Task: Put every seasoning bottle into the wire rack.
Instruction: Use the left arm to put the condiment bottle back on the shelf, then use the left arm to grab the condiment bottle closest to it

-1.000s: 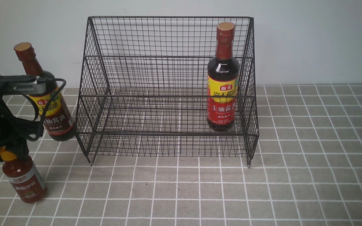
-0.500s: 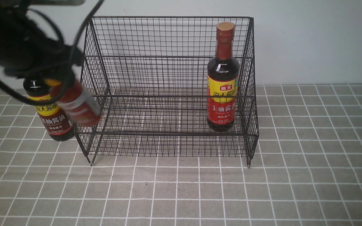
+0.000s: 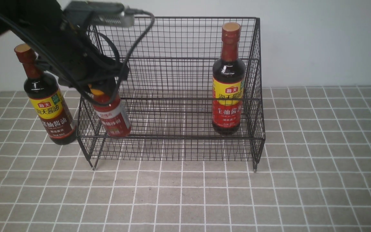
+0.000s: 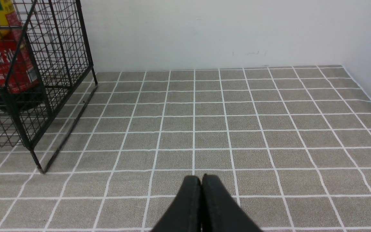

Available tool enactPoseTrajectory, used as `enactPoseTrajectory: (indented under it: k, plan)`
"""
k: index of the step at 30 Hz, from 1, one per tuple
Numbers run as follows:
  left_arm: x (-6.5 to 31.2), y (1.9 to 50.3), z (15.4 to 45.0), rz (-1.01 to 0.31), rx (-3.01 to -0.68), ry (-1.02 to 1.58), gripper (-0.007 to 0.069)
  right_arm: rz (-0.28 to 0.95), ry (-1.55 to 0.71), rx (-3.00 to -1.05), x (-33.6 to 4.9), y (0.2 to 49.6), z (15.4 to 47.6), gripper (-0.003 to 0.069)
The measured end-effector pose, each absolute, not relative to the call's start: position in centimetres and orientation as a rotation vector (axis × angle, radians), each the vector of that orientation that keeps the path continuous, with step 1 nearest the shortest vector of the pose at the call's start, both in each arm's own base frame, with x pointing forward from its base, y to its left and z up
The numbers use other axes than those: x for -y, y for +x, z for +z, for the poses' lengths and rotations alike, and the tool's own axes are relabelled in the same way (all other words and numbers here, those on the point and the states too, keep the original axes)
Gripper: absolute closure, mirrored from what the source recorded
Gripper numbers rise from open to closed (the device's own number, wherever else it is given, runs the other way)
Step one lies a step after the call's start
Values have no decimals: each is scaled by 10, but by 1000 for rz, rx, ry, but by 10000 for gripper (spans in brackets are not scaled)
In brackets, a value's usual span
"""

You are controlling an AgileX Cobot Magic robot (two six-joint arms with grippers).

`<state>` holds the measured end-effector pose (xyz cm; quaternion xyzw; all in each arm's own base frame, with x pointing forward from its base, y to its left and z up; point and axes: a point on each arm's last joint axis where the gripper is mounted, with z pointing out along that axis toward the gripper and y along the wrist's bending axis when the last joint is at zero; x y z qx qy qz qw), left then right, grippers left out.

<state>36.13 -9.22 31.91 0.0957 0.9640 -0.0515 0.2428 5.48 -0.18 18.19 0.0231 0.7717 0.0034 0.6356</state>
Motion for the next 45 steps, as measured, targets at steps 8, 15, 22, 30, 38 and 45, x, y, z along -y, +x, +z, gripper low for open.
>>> enactPoseTrajectory:
  k: [8, 15, 22, 30, 38, 45]
  plan:
    - [96, 375, 290, -127, -2705, 278, 338, 8, 53, -1763, 2, 55, 182, 672]
    - [97, 380, 286, -126, -2703, 277, 286, 8, 53, -1763, 2, 55, 182, 672]
    - [96, 379, 294, -114, -2722, 285, 112, 8, 53, -1763, 2, 55, 182, 672]
    - [77, 372, 383, 126, -2582, 282, 360, 8, 53, -1763, 2, 55, 182, 672]
    - [33, 345, 453, 63, -2408, 61, 611, 8, 53, -1763, 2, 55, 182, 672]
    - [-21, 355, 443, -3, -2441, -149, 612, 8, 53, -1763, 2, 55, 182, 672]
